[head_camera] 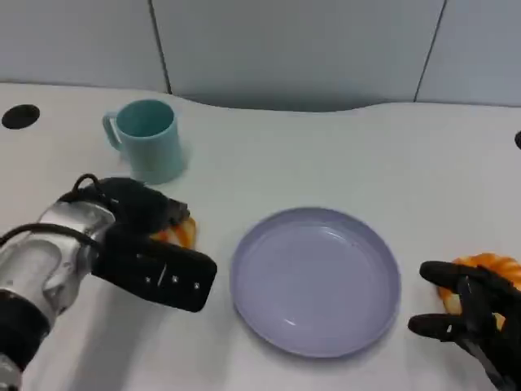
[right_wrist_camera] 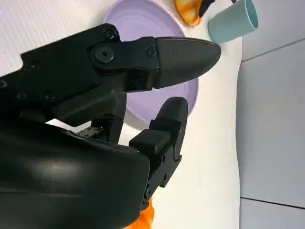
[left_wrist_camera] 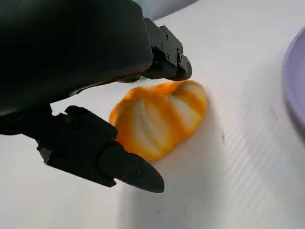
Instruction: Grasp the bread from the table and place it into the plate.
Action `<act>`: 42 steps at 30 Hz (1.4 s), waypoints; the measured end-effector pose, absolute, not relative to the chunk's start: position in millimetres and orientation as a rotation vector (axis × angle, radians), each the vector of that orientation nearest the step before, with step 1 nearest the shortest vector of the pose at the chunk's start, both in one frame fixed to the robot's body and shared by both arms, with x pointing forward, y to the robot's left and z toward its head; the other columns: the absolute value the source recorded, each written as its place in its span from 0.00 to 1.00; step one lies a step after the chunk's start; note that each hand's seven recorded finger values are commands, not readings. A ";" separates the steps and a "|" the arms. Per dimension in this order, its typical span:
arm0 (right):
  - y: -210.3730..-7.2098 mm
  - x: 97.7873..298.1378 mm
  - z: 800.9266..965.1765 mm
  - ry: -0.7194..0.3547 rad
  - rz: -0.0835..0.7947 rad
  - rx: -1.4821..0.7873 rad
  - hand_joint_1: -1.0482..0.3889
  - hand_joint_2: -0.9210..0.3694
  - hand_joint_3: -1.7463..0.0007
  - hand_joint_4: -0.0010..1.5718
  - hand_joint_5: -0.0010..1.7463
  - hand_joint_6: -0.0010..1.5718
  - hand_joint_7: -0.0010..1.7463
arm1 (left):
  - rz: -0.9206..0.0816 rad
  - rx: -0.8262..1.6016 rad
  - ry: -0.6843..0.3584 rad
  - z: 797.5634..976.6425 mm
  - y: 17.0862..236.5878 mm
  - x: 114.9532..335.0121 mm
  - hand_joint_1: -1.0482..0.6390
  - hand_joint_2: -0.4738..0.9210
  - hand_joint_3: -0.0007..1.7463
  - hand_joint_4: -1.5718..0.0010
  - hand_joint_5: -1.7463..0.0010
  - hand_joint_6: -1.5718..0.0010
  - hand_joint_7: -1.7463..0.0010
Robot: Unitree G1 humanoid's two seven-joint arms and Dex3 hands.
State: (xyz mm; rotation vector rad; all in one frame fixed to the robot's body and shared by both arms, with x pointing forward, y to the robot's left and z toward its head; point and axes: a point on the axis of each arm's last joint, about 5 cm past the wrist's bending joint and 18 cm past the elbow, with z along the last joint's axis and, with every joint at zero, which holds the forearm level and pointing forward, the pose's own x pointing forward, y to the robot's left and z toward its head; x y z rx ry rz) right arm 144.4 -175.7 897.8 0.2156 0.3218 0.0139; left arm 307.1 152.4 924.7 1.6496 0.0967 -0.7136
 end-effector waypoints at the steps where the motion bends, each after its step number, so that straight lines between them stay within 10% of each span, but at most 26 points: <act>1: -175.7 144.2 897.7 0.322 0.014 0.216 0.50 0.00 0.77 0.34 0.58 0.33 0.43 | -0.701 1.658 0.097 922.1 152.3 308.2 0.31 0.89 0.01 1.00 0.81 0.84 0.98; 15: -176.2 142.8 897.7 0.325 0.011 0.215 0.51 0.00 0.77 0.33 0.58 0.33 0.43 | -0.572 1.653 0.153 895.8 147.9 318.2 0.28 0.88 0.00 1.00 0.90 0.86 1.00; 30: -177.5 142.2 897.6 0.321 0.017 0.218 0.49 0.00 0.76 0.33 0.59 0.32 0.43 | -0.513 1.678 0.156 886.0 152.4 316.5 0.35 0.99 0.04 0.96 0.67 0.77 0.98; 33: -177.6 142.1 897.6 0.320 0.021 0.219 0.49 0.00 0.77 0.33 0.59 0.32 0.43 | -0.495 1.660 0.155 885.1 153.9 316.1 0.39 1.00 0.09 0.88 0.55 0.68 0.88; 38: -177.9 141.8 897.7 0.319 0.020 0.219 0.49 0.00 0.77 0.32 0.59 0.31 0.43 | -0.485 1.579 0.171 885.0 155.6 316.0 0.44 1.00 0.11 0.79 0.09 0.74 0.32; 41: -177.9 141.8 898.1 0.317 0.021 0.220 0.49 0.00 0.76 0.32 0.59 0.31 0.43 | -0.488 1.532 0.186 889.0 156.7 318.4 0.45 1.00 0.11 0.77 0.06 0.73 0.28; 42: -177.9 141.8 898.1 0.317 0.021 0.220 0.49 0.00 0.77 0.32 0.59 0.31 0.43 | -0.490 1.527 0.186 889.7 156.9 318.9 0.44 1.00 0.07 0.71 0.15 0.65 0.42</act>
